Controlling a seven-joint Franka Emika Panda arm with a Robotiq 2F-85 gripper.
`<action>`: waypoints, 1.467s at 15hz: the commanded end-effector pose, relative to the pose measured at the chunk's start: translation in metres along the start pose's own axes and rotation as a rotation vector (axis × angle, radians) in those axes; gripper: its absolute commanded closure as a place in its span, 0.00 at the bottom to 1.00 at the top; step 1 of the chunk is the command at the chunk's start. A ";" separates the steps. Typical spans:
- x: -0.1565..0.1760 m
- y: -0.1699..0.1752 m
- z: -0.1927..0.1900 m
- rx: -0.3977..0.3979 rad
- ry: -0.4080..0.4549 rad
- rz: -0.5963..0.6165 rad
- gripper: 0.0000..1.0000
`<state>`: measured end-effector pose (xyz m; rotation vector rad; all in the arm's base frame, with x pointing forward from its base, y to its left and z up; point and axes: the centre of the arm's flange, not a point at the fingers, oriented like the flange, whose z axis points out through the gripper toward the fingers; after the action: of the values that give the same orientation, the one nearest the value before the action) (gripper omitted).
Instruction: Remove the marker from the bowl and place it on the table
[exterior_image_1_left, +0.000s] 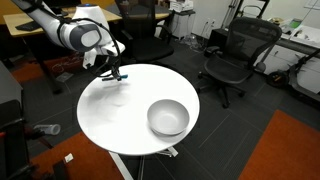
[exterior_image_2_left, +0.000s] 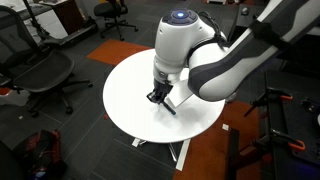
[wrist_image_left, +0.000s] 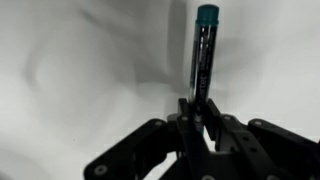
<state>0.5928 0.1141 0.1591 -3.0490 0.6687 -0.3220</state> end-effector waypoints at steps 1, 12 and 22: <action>0.008 -0.002 0.008 -0.002 0.012 -0.002 0.75; 0.020 0.000 -0.008 0.020 0.007 0.020 0.00; 0.020 -0.003 -0.002 0.024 0.017 0.033 0.00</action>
<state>0.6113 0.1087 0.1647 -3.0118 0.7101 -0.3533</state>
